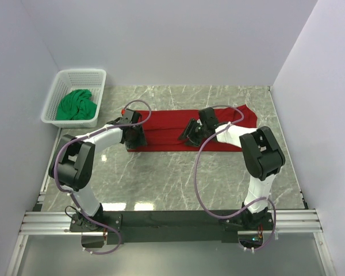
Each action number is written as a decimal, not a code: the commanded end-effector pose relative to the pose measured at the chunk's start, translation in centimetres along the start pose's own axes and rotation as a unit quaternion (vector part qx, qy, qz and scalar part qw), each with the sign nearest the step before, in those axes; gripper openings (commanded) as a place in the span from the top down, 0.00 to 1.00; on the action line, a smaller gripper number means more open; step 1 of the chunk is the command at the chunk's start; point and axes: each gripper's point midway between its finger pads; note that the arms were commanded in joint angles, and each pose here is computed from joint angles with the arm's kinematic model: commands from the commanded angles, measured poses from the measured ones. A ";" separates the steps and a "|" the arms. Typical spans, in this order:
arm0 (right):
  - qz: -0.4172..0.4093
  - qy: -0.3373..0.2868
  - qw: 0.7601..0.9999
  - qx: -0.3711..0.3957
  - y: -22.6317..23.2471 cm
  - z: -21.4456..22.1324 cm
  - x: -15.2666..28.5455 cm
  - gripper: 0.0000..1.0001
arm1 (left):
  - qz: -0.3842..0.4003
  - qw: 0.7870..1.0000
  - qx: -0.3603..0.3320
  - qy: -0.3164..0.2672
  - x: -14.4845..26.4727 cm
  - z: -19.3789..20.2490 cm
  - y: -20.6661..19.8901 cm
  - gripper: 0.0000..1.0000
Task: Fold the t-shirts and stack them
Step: Fold the tshirt
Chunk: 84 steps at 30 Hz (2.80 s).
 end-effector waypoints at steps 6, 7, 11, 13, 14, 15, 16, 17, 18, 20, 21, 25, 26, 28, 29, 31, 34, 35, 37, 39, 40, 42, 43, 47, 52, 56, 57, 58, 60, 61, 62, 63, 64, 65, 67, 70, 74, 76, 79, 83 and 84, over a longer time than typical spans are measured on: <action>-0.005 -0.022 0.999 -0.031 0.7 -1.0 -1.9 0.45 | 0.006 1.000 0.000 -0.018 -0.4 -1.0 -0.5 0.46; -0.007 -0.024 0.999 -0.031 1.0 -1.2 -2.0 0.45 | 0.004 1.000 0.000 -0.016 -0.4 -0.9 -0.4 0.46; -0.004 -0.040 0.999 -0.027 1.5 -2.2 -2.3 0.45 | 0.004 1.000 0.000 -0.010 -0.6 -0.5 -0.3 0.46; -0.003 -0.056 0.998 -0.022 2.1 -3.3 -2.4 0.45 | 0.004 1.000 0.000 -0.007 -0.6 -0.2 -0.2 0.46; -0.003 -0.059 0.998 -0.021 2.3 -3.7 -2.5 0.45 | 0.004 1.000 0.000 -0.007 -0.6 -0.2 -0.2 0.46; 0.001 -0.058 0.998 -0.019 2.2 -3.9 -2.7 0.46 | 0.002 1.000 0.000 -0.003 -0.7 0.0 -0.1 0.46; -0.005 -0.068 0.997 -0.017 3.0 -4.8 -2.7 0.46 | 0.000 1.000 0.000 -0.002 -0.7 0.1 0.0 0.46; -0.002 -0.071 0.997 -0.016 3.0 -5.2 -2.7 0.46 | 0.000 1.000 0.000 0.001 -0.8 0.3 0.0 0.46; 0.003 -0.074 0.997 -0.015 3.0 -5.5 -3.1 0.46 | -0.001 1.000 0.000 0.000 -0.8 0.3 0.1 0.46; 0.002 -0.091 0.996 -0.013 3.6 -7.1 -3.0 0.46 | -0.003 1.000 0.000 0.002 -0.8 0.4 0.1 0.46; 0.007 -0.093 0.996 -0.013 3.3 -7.4 -3.4 0.46 | -0.003 1.000 0.000 0.003 -0.8 0.5 0.2 0.46; 0.011 -0.122 0.992 -0.012 3.8 -10.7 -3.4 0.46 | -0.006 1.000 0.001 0.005 -0.7 0.8 0.4 0.46; 0.017 -0.125 0.992 -0.013 3.5 -11.3 -3.2 0.46 | -0.009 1.000 0.000 0.007 -0.7 0.8 0.5 0.46; 0.016 -0.137 0.990 -0.007 3.8 -12.3 -2.7 0.46 | -0.013 1.000 -0.001 0.007 -0.6 0.9 0.7 0.47; 0.018 -0.144 0.989 0.003 3.8 -12.7 -2.5 0.46 | -0.017 1.000 -0.001 0.008 -0.6 0.9 0.8 0.47; 0.017 -0.154 0.988 0.010 3.9 -13.7 -1.3 0.46 | -0.019 1.000 0.000 0.009 -0.5 1.0 0.9 0.47; 0.020 -0.165 0.986 0.029 3.6 -14.4 0.7 0.46 | -0.022 1.000 0.000 0.002 0.0 0.6 1.0 0.47; 0.023 -0.166 0.985 0.043 3.5 -14.3 1.3 0.46 | -0.021 1.000 0.002 -0.004 0.3 0.2 0.8 0.47; 0.033 -0.180 0.982 0.055 3.2 -14.7 3.4 0.46 | -0.016 1.000 0.002 -0.014 1.1 -0.7 0.5 0.46; 0.058 -0.197 0.976 0.067 2.0 -14.7 5.5 0.46 | -0.011 0.999 0.004 -0.032 1.8 -2.0 0.0 0.45; 0.070 -0.206 0.974 0.067 1.0 -15.1 6.4 0.46 | -0.011 0.999 0.005 -0.037 2.0 -2.5 -0.1 0.45; 0.092 -0.219 0.970 0.059 -0.8 -14.8 8.3 0.47 | -0.012 0.999 0.006 -0.047 2.2 -3.4 -0.3 0.45; 0.109 -0.235 0.965 0.047 -2.2 -15.6 9.5 0.47 | -0.013 0.999 0.010 -0.049 2.2 -3.8 -0.1 0.45; 0.150 -0.260 0.954 0.002 -6.9 -15.9 12.7 0.49 | -0.017 0.999 0.016 -0.048 1.6 -4.4 0.5 0.45; 0.192 -0.262 0.943 -0.073 -13.4 -14.7 14.1 0.51 | -0.029 0.999 0.022 -0.022 0.2 -3.4 1.6 0.46; 0.219 -0.268 0.929 -0.133 -18.1 -14.2 15.4 0.51 | -0.035 0.999 0.021 0.008 -0.6 -1.6 2.2 0.46; 0.227 -0.267 0.924 -0.152 -19.6 -13.9 15.7 0.51 | -0.037 0.999 0.022 0.013 -0.6 -1.2 2.3 0.46; 0.231 -0.266 0.922 -0.162 -20.3 -13.7 15.8 0.51 | -0.043 0.999 0.024 0.022 -0.7 -0.5 2.8 0.46; 0.242 -0.261 0.916 -0.186 -22.1 -13.1 16.2 0.51 | -0.052 0.998 0.031 0.035 -0.7 0.6 3.6 0.46; 0.246 -0.260 0.913 -0.199 -22.8 -12.8 16.4 0.51 | -0.057 0.997 0.032 0.048 -0.8 1.7 4.2 0.46; 0.248 -0.258 0.911 -0.207 -23.3 -12.6 16.5 0.51 | -0.059 0.996 0.035 0.053 -0.6 2.2 4.5 0.46; 0.251 -0.247 0.909 -0.220 -24.1 -11.6 16.4 0.51 | -0.067 0.995 0.042 0.060 -0.5 2.8 5.2 0.47; 0.256 -0.247 0.903 -0.240 -25.1 -11.3 16.9 0.50 | -0.074 0.993 0.045 0.074 -0.5 4.2 5.9 0.47; 0.261 -0.245 0.900 -0.250 -25.7 -11.0 17.1 0.50 | -0.074 0.993 0.049 0.075 -0.2 4.5 6.2 0.47; 0.266 -0.234 0.892 -0.279 -27.0 -9.8 17.7 0.49 | -0.085 0.990 0.057 0.094 0.1 6.4 7.4 0.47; 0.276 -0.232 0.882 -0.302 -28.1 -8.3 18.6 0.49 | -0.094 0.988 0.065 0.107 1.0 8.4 8.5 0.47; 0.278 -0.269 0.872 -0.301 -28.0 -7.8 20.9 0.49 | -0.080 0.990 0.072 0.085 2.9 8.6 8.4 0.46; 0.266 -0.285 0.875 -0.288 -27.2 -8.5 21.5 0.49 | -0.072 0.993 0.071 0.065 3.7 7.7 8.1 0.41; 0.214 -0.329 0.885 -0.251 -23.7 -10.5 22.7 0.49 | -0.045 0.997 0.066 0.013 5.6 4.8 6.9 0.26; 0.137 -0.348 0.908 -0.191 -17.5 -12.5 22.7 0.48 | -0.035 0.996 0.054 -0.065 8.3 1.1 6.4 0.13; 0.121 -0.338 0.918 -0.169 -15.5 -12.3 21.9 0.48 | -0.034 0.995 0.052 -0.083 8.7 0.2 6.3 0.10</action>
Point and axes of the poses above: each gripper's point midway between its finger pads, its own x axis back along the fingers, its own y axis along the line the jaws close on, z = x × y, and after that the axes turned 8 degrees about -x, right-handed
